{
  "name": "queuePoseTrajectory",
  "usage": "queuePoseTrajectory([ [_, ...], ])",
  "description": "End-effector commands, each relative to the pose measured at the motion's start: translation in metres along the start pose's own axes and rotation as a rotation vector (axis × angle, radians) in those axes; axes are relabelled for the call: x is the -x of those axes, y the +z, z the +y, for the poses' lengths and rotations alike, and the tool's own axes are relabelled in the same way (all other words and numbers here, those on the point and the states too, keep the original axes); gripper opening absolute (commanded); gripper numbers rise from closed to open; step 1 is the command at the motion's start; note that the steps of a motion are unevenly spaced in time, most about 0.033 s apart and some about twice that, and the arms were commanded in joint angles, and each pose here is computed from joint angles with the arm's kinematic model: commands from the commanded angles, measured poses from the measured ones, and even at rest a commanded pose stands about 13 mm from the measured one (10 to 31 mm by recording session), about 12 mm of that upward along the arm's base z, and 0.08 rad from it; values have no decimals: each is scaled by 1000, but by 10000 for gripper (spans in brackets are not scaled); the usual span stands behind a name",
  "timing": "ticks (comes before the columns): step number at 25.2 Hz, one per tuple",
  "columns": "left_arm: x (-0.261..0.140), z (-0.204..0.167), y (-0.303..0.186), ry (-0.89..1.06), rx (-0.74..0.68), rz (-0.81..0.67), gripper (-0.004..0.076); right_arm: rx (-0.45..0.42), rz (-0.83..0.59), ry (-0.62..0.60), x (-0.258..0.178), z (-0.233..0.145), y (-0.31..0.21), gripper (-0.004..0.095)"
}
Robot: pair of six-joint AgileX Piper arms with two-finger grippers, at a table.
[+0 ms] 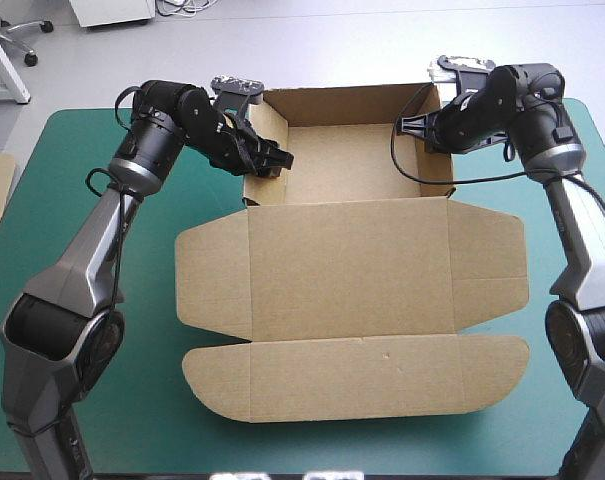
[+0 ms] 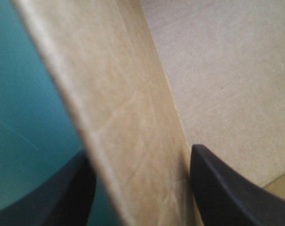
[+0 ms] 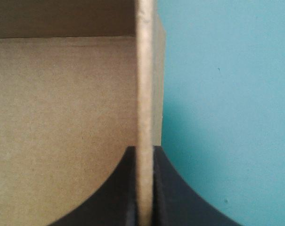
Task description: Fold the box
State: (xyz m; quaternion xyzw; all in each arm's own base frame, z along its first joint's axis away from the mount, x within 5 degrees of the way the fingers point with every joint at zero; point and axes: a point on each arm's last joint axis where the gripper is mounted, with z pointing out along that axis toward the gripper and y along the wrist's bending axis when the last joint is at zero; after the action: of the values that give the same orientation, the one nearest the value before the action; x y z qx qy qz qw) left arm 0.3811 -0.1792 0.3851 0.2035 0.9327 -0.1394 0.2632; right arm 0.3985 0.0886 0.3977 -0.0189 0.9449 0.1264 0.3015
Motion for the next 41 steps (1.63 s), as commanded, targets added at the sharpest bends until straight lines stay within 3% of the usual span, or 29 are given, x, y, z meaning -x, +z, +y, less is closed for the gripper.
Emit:
queuePoseTrajectory([
  [1, 1, -5, -33, 13, 33, -44, 397, 58, -96, 17, 7, 9, -27, -22],
  [6, 1, 1, -28, 24, 90, -35, 372, 34, -63, 13, 6, 6, -17, -12],
  [10, 1, 4, -15, 22, 95, -8, 300, -12, -61, -29, 4, 11, -15, -12],
  [12, 1, 8, -8, 11, 127, 6, 188, -75, -28, -75, -1, 14, -12, -12],
  [17, 1, 13, -2, 16, 165, 21, -14, -115, 0, -138, -7, 29, -3, -12],
  [21, -3, 16, 14, 16, 177, 66, -14, -171, 35, -177, -10, 32, 9, -12],
  [26, -9, 26, 28, 8, 261, 110, -14, -173, 53, -180, -11, 32, 20, -12],
  [41, -8, 39, 73, -75, 314, 119, -14, -169, 155, -200, -20, 35, 89, -12],
])
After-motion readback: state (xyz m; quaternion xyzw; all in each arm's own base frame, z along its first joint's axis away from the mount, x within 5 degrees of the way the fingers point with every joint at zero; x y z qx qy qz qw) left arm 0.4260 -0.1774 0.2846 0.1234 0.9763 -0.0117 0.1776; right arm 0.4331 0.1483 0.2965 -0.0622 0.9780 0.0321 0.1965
